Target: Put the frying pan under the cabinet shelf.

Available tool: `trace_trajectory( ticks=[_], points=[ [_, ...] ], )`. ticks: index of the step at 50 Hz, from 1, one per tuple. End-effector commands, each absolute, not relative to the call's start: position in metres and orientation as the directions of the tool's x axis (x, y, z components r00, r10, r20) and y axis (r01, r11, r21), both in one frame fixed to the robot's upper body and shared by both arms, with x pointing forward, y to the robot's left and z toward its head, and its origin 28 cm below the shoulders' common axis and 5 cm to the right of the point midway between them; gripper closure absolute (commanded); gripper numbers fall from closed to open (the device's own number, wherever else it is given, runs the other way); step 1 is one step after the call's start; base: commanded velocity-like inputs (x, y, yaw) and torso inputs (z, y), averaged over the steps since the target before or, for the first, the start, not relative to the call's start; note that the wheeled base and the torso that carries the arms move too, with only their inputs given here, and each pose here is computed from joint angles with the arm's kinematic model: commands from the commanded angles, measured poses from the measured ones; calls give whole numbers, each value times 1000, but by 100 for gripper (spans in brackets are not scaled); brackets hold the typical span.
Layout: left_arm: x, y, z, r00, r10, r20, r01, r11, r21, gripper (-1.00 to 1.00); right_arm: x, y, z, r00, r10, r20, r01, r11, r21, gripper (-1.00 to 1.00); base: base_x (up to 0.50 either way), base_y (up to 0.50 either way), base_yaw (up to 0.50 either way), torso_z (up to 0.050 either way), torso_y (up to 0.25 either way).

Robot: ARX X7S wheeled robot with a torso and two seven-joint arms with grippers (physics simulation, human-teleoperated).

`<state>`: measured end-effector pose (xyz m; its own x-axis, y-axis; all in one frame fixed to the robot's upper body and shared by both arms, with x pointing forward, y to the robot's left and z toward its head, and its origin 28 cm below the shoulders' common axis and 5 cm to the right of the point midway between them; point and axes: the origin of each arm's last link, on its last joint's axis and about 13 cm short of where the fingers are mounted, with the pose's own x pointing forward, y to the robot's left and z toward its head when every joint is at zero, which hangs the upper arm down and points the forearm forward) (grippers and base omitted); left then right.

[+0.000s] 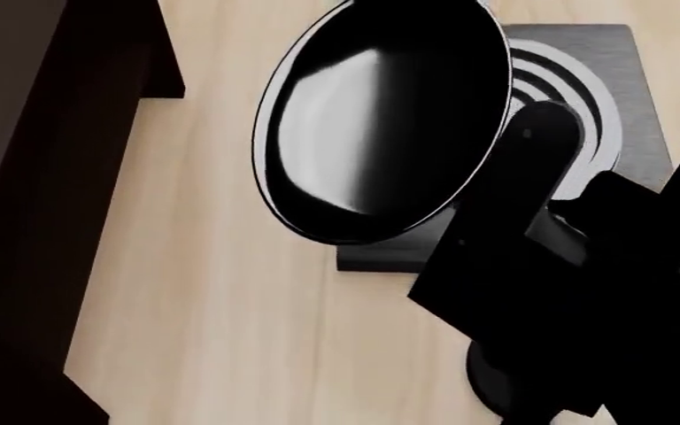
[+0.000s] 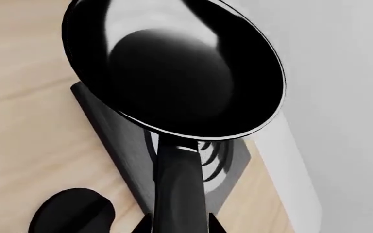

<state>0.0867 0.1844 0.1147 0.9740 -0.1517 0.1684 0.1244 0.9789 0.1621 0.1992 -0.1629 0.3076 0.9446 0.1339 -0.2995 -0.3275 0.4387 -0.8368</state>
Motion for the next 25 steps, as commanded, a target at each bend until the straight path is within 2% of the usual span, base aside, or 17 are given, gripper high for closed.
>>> trace_trajectory(
  ticks=[1,25],
  points=[
    [85,184,118,972,-154,181,124,978,165,-100,207,-163,328,988,91,-126,-154,449,-880,100,0,0,0,0,-152],
    [82,185,121,970,-149,194,117,979,164,-100,226,-142,324,967,200,-156,-232,450,-862,100,0,0,0,0,-153]
  ],
)
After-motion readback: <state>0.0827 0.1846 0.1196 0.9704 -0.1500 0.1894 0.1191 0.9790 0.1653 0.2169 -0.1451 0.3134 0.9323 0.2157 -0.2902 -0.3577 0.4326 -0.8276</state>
